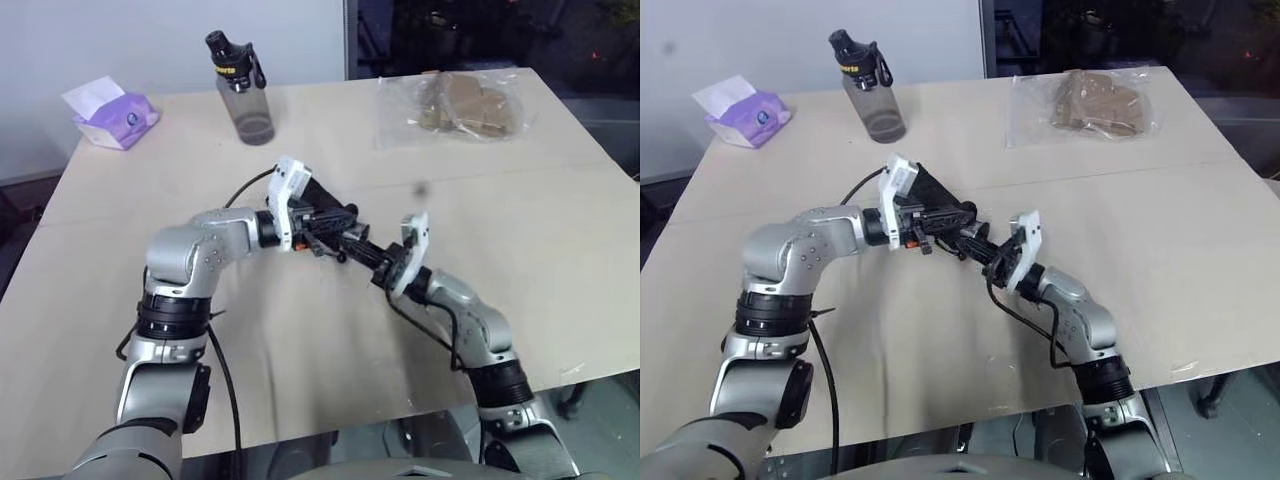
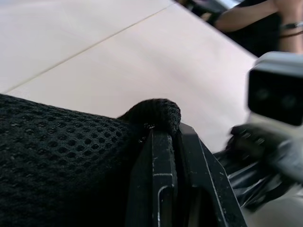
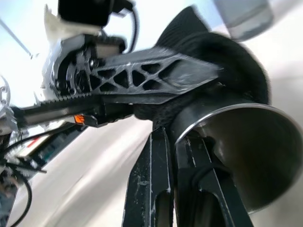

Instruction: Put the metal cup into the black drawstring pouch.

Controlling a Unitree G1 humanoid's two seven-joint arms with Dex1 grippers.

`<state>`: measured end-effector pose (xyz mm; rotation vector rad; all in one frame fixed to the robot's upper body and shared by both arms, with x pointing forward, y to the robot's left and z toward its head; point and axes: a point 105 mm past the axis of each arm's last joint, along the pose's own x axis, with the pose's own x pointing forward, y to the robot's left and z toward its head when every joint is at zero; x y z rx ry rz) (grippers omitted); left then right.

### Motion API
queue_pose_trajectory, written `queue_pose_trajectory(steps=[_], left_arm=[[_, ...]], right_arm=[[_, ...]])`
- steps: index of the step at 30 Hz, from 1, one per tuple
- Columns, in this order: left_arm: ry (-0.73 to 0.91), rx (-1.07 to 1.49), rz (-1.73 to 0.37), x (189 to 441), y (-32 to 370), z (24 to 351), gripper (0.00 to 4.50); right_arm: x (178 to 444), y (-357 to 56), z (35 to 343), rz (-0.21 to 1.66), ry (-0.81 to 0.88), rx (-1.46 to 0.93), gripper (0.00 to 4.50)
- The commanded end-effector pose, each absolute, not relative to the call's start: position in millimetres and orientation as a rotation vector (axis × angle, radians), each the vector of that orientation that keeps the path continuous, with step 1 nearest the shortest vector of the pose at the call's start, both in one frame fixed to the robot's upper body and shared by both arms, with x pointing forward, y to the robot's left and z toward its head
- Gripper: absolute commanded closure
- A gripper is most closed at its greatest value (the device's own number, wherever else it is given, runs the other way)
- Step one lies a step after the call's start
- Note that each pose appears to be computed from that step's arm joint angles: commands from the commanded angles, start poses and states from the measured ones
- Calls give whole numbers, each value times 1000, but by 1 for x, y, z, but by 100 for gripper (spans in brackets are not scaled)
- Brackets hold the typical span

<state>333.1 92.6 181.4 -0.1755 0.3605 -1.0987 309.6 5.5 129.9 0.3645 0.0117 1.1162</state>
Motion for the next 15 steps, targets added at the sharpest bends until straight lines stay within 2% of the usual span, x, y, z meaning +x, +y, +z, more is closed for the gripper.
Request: queue_pose_trajectory(steps=[1, 4, 8, 15], left_arm=[[334, -225, -1221, 317, 82, 205, 441], [356, -254, -1271, 307, 81, 208, 441], [355, -269, -1340, 295, 76, 212, 441], [335, -253, -1333, 296, 81, 214, 441]], right_arm=[[311, 21, 146, 1159, -103, 144, 450], [320, 15, 160, 1122, -149, 181, 450], [332, 1, 185, 1094, -150, 478, 450], [317, -13, 182, 1204, -35, 694, 450]])
